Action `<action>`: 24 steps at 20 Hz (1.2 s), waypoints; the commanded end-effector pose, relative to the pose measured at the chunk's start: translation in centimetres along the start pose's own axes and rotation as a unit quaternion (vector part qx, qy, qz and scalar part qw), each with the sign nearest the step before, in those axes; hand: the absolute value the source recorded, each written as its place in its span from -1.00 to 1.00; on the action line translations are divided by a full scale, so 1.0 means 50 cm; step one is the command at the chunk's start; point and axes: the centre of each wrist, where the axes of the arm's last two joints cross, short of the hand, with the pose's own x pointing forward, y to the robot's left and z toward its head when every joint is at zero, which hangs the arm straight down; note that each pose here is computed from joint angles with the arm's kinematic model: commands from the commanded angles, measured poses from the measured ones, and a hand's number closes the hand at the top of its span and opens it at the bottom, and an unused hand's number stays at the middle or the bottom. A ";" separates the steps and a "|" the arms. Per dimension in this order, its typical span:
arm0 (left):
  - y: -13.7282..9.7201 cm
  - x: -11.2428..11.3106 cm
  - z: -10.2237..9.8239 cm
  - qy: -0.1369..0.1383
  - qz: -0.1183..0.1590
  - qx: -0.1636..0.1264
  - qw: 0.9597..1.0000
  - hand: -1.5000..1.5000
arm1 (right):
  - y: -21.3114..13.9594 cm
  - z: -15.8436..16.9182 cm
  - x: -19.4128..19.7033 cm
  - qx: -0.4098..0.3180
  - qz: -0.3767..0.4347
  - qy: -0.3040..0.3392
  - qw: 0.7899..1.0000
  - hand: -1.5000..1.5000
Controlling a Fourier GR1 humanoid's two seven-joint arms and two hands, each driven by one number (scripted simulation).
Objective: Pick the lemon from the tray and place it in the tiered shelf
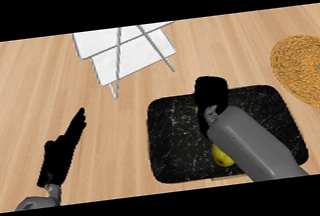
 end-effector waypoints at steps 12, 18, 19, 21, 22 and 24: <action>0.032 0.016 0.007 -0.004 -0.010 -0.003 1.000 0.00 | -0.039 0.048 -0.063 -0.051 -0.080 -0.158 0.983 1.00; -0.019 -0.022 0.012 0.009 -0.006 0.004 1.000 0.00 | -0.193 0.167 -0.093 -0.142 -0.111 -0.158 0.971 1.00; 0.008 0.005 0.005 0.010 0.005 0.009 1.000 0.00 | -0.181 0.159 -0.118 -0.170 -0.120 -0.152 0.966 1.00; 0.010 -0.019 0.002 0.006 0.001 0.011 1.000 0.00 | -0.215 0.208 -0.115 -0.207 -0.134 -0.165 0.955 1.00; 0.029 0.004 0.009 -0.003 0.001 0.009 1.000 0.00 | -0.256 0.220 -0.126 -0.223 -0.148 -0.175 0.948 1.00; 0.004 -0.036 0.010 0.006 0.003 0.005 1.000 0.00 | -0.282 0.227 -0.123 -0.241 -0.226 -0.186 0.925 1.00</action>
